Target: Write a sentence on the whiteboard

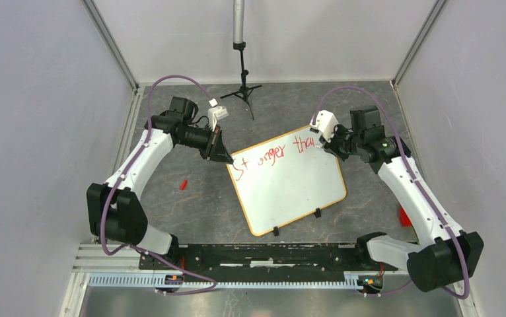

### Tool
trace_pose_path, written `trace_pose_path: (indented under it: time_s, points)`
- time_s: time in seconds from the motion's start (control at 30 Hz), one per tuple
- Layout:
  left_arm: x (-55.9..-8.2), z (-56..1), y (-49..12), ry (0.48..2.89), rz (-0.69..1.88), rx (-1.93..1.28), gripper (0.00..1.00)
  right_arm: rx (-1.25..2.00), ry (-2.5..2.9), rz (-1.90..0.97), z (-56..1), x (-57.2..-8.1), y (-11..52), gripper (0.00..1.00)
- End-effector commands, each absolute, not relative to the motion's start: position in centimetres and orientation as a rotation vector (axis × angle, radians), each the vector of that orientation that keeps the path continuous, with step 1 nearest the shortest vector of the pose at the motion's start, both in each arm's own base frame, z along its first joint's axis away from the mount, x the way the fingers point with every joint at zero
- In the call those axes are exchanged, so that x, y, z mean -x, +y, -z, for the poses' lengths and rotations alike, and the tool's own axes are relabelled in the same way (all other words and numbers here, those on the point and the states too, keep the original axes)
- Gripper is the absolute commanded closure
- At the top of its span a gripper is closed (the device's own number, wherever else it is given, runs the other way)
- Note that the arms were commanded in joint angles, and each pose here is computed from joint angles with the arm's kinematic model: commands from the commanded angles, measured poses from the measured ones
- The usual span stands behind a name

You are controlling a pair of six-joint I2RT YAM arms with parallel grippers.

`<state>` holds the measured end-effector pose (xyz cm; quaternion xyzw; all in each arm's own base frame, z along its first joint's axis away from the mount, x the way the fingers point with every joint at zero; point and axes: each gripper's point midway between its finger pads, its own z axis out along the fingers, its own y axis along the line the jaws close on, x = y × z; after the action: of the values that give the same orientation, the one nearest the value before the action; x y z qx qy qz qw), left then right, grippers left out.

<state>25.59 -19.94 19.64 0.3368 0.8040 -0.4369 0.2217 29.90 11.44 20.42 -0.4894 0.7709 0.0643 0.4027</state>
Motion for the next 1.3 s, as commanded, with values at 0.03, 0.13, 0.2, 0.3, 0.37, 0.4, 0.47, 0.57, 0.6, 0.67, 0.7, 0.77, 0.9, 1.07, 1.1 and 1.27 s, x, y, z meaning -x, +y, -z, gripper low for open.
trace_pose_path:
  time_s: [0.03, 0.13, 0.2, 0.3, 0.37, 0.4, 0.47, 0.57, 0.6, 0.67, 0.7, 0.77, 0.9, 1.07, 1.1, 1.27]
  points:
    - [-25.9, -20.0, -20.1, 2.178, 1.186, -0.96, 0.98, 1.199, 1.903, -0.134, -22.4, -31.5, 11.6, 1.0]
    - [-25.9, -20.0, -20.1, 2.176, 1.185, -0.962, 0.98, 1.182, 1.889, -0.126, -23.2, -32.2, 11.8, 1.0]
    - [-26.0, -20.0, -20.1, 2.178, 1.185, -0.961, 0.98, 1.172, 1.88, -0.125, -23.7, -32.7, 12.0, 1.0]
    - [-26.0, -20.0, -20.1, 2.178, 1.183, -0.963, 0.98, 1.164, 1.873, -0.122, -24.1, -33.2, 12.1, 1.0]
    - [-26.0, -19.9, -20.1, 2.18, 1.184, -0.963, 0.98, 1.163, 1.873, -0.114, -24.3, -33.4, 12.0, 1.0]
    - [-26.0, -19.8, -20.1, 2.181, 1.184, -0.963, 0.98, 1.163, 1.878, -0.109, -24.2, -33.5, 12.0, 1.0]
    - [-26.0, -19.8, -20.1, 2.184, 1.186, -0.962, 0.98, 1.163, 1.883, -0.085, -24.2, -33.6, 11.6, 1.0]
    - [-26.1, -19.8, -20.1, 2.185, 1.187, -0.961, 0.97, 1.161, 1.894, -0.045, -24.1, -33.7, 10.9, 1.0]
    - [-26.1, -19.8, -20.1, 2.183, 1.187, -0.961, 0.97, 1.162, 1.897, -0.037, -24.0, -33.7, 10.7, 1.0]
    - [-26.2, -19.8, -20.1, 2.184, 1.186, -0.96, 0.98, 1.16, 1.906, -0.022, -23.9, -33.6, 10.3, 1.0]
    - [-26.2, -19.8, -20.1, 2.186, 1.187, -0.959, 0.98, 1.16, 1.91, -0.019, -23.8, -33.5, 10.1, 1.0]
    - [-26.2, -19.7, -20.1, 2.19, 1.189, -0.956, 0.98, 1.164, 1.916, -0.017, -23.5, -33.4, 9.9, 1.0]
    - [-26.2, -19.8, -20.1, 2.187, 1.189, -0.958, 0.98, 1.193, 1.926, -0.051, -22.6, -32.7, 10.2, 1.0]
    - [-26.2, -19.7, -20.1, 2.19, 1.187, -0.957, 0.98, 1.235, 1.954, -0.098, -20.9, -31.2, 10.3, 1.0]
    - [-26.2, -19.7, -20.1, 2.19, 1.187, -0.957, 0.98, 1.239, 1.957, -0.098, -20.7, -31.0, 10.3, 1.0]
    - [-26.3, -19.6, -20.2, 2.187, 1.185, -0.942, 0.98, 1.256, 1.961, -0.103, -20.7, -30.4, 10.1, 1.0]
